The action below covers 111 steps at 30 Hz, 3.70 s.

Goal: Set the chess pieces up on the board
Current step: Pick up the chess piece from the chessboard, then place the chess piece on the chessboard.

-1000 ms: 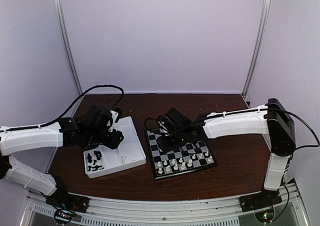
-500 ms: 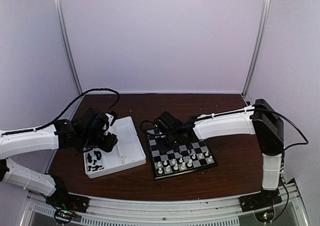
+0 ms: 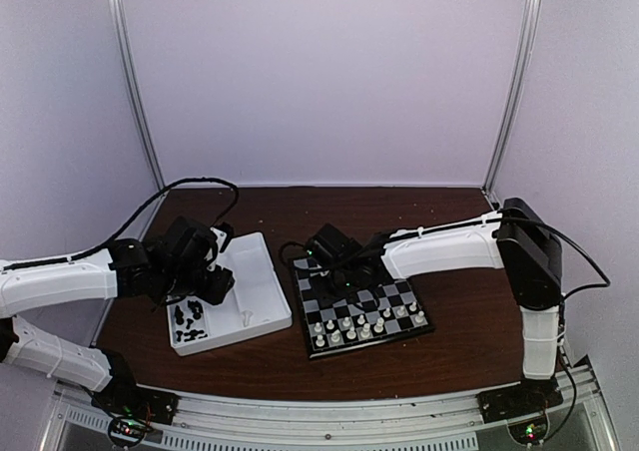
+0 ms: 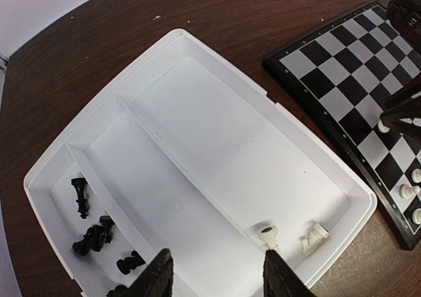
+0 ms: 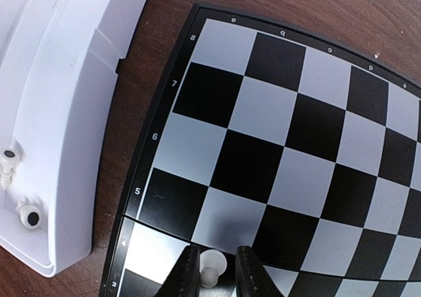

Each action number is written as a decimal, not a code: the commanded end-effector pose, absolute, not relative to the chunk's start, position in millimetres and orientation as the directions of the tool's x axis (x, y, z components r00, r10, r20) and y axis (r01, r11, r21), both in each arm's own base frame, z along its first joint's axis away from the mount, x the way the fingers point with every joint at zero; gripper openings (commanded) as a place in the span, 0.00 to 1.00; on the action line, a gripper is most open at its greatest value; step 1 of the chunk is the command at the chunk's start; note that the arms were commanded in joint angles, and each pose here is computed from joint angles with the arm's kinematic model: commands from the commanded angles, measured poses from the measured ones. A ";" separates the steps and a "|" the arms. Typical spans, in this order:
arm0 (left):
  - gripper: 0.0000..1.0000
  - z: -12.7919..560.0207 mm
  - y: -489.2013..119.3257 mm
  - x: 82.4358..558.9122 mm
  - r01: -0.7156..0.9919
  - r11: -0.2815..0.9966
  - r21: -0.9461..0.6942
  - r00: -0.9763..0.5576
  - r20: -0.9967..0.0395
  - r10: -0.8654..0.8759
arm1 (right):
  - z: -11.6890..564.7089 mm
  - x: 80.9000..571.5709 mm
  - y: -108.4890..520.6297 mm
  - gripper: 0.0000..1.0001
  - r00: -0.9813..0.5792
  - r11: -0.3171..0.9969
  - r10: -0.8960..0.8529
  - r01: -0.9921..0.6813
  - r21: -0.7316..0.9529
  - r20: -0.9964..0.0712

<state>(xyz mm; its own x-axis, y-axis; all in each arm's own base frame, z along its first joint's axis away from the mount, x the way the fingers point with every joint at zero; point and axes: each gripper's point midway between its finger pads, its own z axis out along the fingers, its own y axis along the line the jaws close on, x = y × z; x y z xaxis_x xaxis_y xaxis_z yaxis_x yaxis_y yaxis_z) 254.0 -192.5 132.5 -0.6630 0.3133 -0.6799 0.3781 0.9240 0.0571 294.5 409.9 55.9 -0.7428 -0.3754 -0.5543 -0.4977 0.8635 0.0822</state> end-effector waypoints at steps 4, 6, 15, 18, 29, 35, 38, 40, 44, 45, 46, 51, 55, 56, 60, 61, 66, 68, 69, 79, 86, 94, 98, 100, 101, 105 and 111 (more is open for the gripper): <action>0.47 129.9 -192.1 256.4 0.361 0.931 0.045 -0.670 -0.682 0.293 | 62.7 292.6 414.6 0.19 -0.740 0.862 -0.374 -0.500 0.085 -0.560; 0.47 129.5 -192.8 256.4 0.363 0.931 0.044 -0.671 -0.681 0.293 | 65.0 291.9 414.5 0.23 -0.737 0.861 -0.376 -0.502 0.082 -0.562; 0.47 127.9 -193.7 256.5 0.366 0.929 0.045 -0.673 -0.677 0.298 | 65.3 288.9 414.6 0.24 -0.739 0.858 -0.380 -0.506 0.086 -0.557; 0.47 127.1 -193.8 256.5 0.366 0.929 0.046 -0.675 -0.674 0.299 | 65.8 289.4 413.9 0.24 -0.739 0.860 -0.377 -0.503 0.084 -0.558; 0.47 124.5 -196.6 257.5 0.370 0.928 0.044 -0.680 -0.667 0.303 | 68.2 287.8 411.4 0.12 -0.737 0.861 -0.380 -0.503 0.078 -0.559; 0.47 125.4 -196.0 257.4 0.370 0.928 0.046 -0.680 -0.667 0.304 | 78.3 288.1 410.3 0.10 -0.730 0.861 -0.369 -0.502 0.085 -0.576; 0.47 126.4 -196.2 257.6 0.370 0.928 0.045 -0.680 -0.667 0.304 | 88.0 288.5 408.0 0.09 -0.722 0.862 -0.359 -0.499 0.087 -0.591; 0.47 126.2 -196.1 257.4 0.369 0.928 0.045 -0.680 -0.667 0.303 | 94.4 288.8 406.5 0.09 -0.717 0.863 -0.352 -0.498 0.088 -0.602; 0.47 125.8 -196.7 256.8 0.371 0.928 0.041 -0.683 -0.665 0.303 | 102.8 288.1 402.2 0.09 -0.711 0.865 -0.345 -0.494 0.087 -0.613; 0.47 125.8 -196.8 256.7 0.371 0.928 0.039 -0.684 -0.665 0.301 | 104.2 287.7 400.9 0.09 -0.711 0.866 -0.343 -0.493 0.086 -0.614; 0.47 125.6 -196.7 256.7 0.370 0.928 0.039 -0.684 -0.664 0.301 | 105.1 287.0 398.7 0.09 -0.712 0.868 -0.343 -0.490 0.084 -0.613; 0.47 127.3 -198.9 256.9 0.376 0.926 0.033 -0.683 -0.666 0.301 | 111.7 280.5 383.9 0.09 -0.714 0.874 -0.341 -0.481 0.074 -0.612; 0.47 125.9 -202.1 257.8 0.382 0.924 0.027 -0.686 -0.662 0.302 | 118.6 271.1 367.6 0.09 -0.721 0.878 -0.339 -0.474 0.073 -0.604; 0.47 125.6 -203.1 258.1 0.383 0.923 0.024 -0.686 -0.662 0.302 | 119.6 268.7 363.7 0.09 -0.724 0.879 -0.338 -0.471 0.073 -0.601; 0.47 125.8 -207.7 259.6 0.391 0.920 0.016 -0.688 -0.659 0.304 | 120.1 260.4 348.5 0.09 -0.734 0.885 -0.336 -0.460 0.068 -0.590; 0.47 125.7 -208.4 260.0 0.391 0.920 0.015 -0.689 -0.658 0.304 | 119.2 258.6 344.9 0.09 -0.738 0.888 -0.336 -0.456 0.066 -0.586; 0.47 125.6 -211.0 259.6 0.405 0.914 0.016 -0.690 -0.650 0.318 | 106.6 246.4 329.1 0.10 -0.766 0.893 -0.346 -0.446 0.058 -0.542; 0.47 125.1 -209.9 259.4 0.406 0.914 0.022 -0.691 -0.647 0.323 | 101.6 242.6 323.0 0.10 -0.772 0.895 -0.351 -0.443 0.051 -0.529; 0.47 125.2 -209.7 259.3 0.406 0.913 0.024 -0.691 -0.646 0.324 | 99.1 241.1 320.0 0.10 -0.774 0.896 -0.353 -0.441 0.047 -0.525; 0.47 122.9 -211.0 259.9 0.406 0.913 0.024 -0.695 -0.640 0.326 | 81.0 237.4 307.8 0.10 -0.786 0.904 -0.366 -0.428 0.011 -0.499; 0.47 119.7 -212.2 259.7 0.408 0.913 0.021 -0.702 -0.632 0.329 | 71.6 239.4 308.5 0.10 -0.791 0.906 -0.369 -0.423 0.001 -0.488; 0.47 118.7 -212.9 260.6 0.405 0.914 0.022 -0.705 -0.629 0.328 | 63.7 241.5 307.2 0.10 -0.797 0.907 -0.375 -0.421 -0.009 -0.473; 0.47 118.3 -213.2 260.7 0.405 0.914 0.021 -0.707 -0.628 0.327 | 59.3 240.5 305.3 0.10 -0.801 0.907 -0.378 -0.421 -0.013 -0.463; 0.47 117.9 -213.4 260.8 0.405 0.914 0.021 -0.707 -0.626 0.327 | 57.7 240.4 305.1 0.10 -0.803 0.908 -0.377 -0.419 -0.013 -0.462; 0.47 117.4 -213.4 260.7 0.405 0.914 0.021 -0.708 -0.625 0.328 | 57.3 240.2 305.2 0.10 -0.803 0.908 -0.378 -0.420 -0.012 -0.461; 0.47 117.2 -213.8 260.9 0.405 0.914 0.021 -0.708 -0.625 0.329 | 54.1 239.5 304.4 0.10 -0.805 0.907 -0.381 -0.420 -0.016 -0.455; 0.47 116.2 -213.5 260.6 0.405 0.914 0.022 -0.711 -0.622 0.330 | 51.3 238.0 301.9 0.10 -0.808 0.907 -0.387 -0.421 -0.024 -0.444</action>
